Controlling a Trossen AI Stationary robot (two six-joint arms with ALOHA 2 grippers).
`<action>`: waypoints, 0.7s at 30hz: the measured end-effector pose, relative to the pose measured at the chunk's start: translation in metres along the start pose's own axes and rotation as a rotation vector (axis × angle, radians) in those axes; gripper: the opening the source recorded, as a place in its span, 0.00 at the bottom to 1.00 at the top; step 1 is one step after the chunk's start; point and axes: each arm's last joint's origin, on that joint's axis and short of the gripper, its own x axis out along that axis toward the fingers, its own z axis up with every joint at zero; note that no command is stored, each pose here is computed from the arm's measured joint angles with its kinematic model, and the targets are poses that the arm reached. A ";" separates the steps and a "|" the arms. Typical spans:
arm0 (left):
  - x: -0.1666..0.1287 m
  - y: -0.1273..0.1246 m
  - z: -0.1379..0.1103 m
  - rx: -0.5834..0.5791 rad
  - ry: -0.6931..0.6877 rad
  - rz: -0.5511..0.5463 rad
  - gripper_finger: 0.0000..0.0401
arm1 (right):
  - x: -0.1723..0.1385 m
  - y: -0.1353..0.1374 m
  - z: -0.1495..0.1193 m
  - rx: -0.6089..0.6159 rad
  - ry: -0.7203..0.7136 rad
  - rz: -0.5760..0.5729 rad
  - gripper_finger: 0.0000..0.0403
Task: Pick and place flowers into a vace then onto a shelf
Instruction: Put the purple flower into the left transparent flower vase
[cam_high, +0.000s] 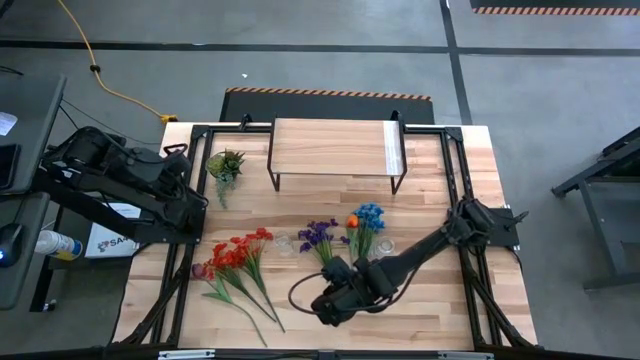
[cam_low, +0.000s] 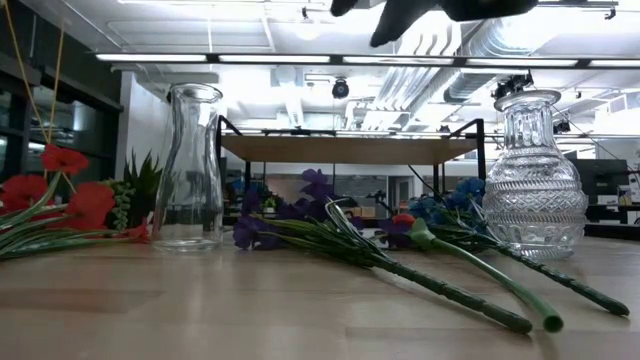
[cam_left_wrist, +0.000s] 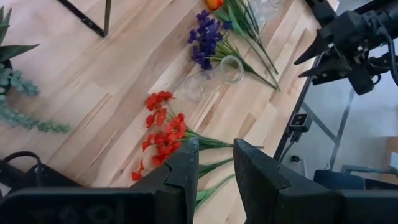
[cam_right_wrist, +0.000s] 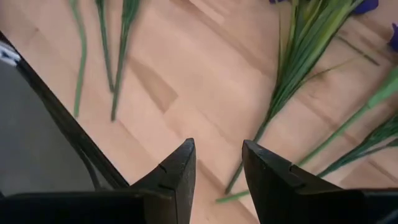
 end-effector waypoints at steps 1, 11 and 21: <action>0.000 0.000 0.000 0.000 0.003 0.004 0.34 | 0.002 0.000 0.002 0.003 -0.004 -0.005 0.31; 0.000 0.001 -0.001 0.004 0.007 0.013 0.34 | 0.045 -0.003 -0.009 0.005 0.060 -0.095 0.31; 0.000 0.002 0.000 0.024 -0.009 0.026 0.34 | 0.060 -0.010 0.002 0.020 0.059 -0.152 0.31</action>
